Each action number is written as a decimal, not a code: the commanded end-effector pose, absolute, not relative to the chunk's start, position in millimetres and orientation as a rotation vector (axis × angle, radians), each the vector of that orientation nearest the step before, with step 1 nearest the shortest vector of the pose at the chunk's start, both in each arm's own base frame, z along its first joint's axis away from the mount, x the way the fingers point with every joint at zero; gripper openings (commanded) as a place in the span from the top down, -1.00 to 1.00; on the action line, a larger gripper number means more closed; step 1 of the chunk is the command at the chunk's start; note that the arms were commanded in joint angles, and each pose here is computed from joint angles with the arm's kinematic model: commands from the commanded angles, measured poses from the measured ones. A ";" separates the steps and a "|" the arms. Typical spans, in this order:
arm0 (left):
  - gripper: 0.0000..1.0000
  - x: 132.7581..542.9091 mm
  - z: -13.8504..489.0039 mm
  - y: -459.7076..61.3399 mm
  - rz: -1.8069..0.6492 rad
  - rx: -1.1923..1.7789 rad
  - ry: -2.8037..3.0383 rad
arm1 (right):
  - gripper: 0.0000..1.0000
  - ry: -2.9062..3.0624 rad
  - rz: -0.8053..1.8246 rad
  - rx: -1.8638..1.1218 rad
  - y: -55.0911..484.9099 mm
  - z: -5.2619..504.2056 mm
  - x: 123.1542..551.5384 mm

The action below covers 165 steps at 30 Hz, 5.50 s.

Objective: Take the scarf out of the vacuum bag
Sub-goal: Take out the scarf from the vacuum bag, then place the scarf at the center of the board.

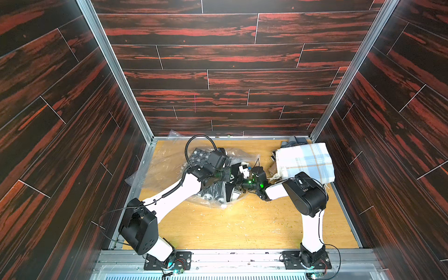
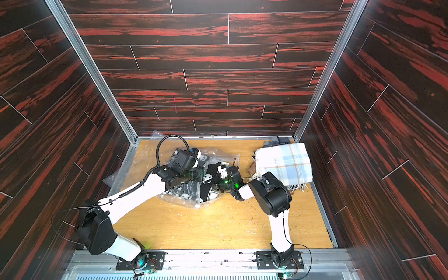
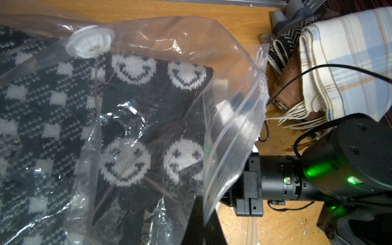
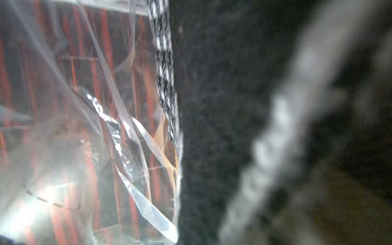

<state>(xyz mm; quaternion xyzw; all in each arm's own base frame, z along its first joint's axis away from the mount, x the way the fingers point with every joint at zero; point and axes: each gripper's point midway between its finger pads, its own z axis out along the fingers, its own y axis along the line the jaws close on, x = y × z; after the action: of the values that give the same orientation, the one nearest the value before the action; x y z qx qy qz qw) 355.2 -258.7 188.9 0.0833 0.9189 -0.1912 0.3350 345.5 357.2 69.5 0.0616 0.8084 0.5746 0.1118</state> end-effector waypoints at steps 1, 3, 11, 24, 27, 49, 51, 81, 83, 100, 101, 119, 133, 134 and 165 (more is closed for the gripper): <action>1.00 349.0 200.0 -251.6 -0.479 0.225 2.377 | 1.00 2.359 1.639 0.122 355.3 83.7 344.6; 1.00 349.7 200.7 -250.8 -0.478 0.222 2.374 | 1.00 2.358 1.631 0.101 355.3 86.8 344.2; 1.00 350.8 201.3 -248.5 -0.464 0.211 2.367 | 1.00 2.322 1.642 0.022 358.7 103.6 344.3; 1.00 356.6 200.3 -247.0 -0.434 0.194 2.367 | 0.99 2.020 1.755 -0.300 364.0 180.0 327.0; 1.00 357.7 201.4 -244.4 -0.420 0.186 2.360 | 0.99 2.000 1.792 -0.340 365.2 185.1 320.2; 1.00 371.4 196.8 -241.5 -0.423 0.148 2.359 | 0.97 2.001 1.670 -0.471 335.0 196.8 283.5; 1.00 372.2 195.0 -241.5 -0.425 0.144 2.363 | 0.97 2.008 1.641 -0.472 328.3 198.2 283.7; 1.00 382.2 178.8 -249.0 -0.452 0.145 2.379 | 0.97 2.400 0.960 -0.283 204.0 190.7 302.3; 1.00 382.3 178.8 -249.1 -0.454 0.146 2.380 | 0.97 2.451 0.884 -0.275 196.8 189.6 304.1; 1.00 379.9 180.6 -247.8 -0.467 0.145 2.376 | 0.96 2.611 0.051 -0.133 100.5 212.7 331.2; 1.00 380.0 181.3 -247.2 -0.467 0.144 2.373 | 0.96 2.606 0.031 -0.127 97.9 216.3 332.1; 1.00 375.6 182.0 -242.8 -0.457 0.151 2.378 | 0.96 2.480 -0.156 -0.050 56.4 303.8 352.6; 1.00 374.7 185.1 -242.2 -0.457 0.151 2.378 | 0.95 2.344 -0.206 0.062 24.1 360.2 371.9; 1.00 374.7 185.1 -242.3 -0.458 0.150 2.378 | 0.95 2.336 -0.213 0.073 20.7 363.5 372.5; 1.00 372.7 189.1 -239.4 -0.449 0.141 2.379 | 0.90 1.951 -0.426 0.666 -149.5 302.0 420.1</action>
<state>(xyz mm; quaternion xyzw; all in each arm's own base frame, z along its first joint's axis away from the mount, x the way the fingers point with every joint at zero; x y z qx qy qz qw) 376.1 -247.4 177.7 0.0586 0.9206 -0.1786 0.3423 407.9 -139.9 286.9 0.2566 0.8314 -0.1804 0.4588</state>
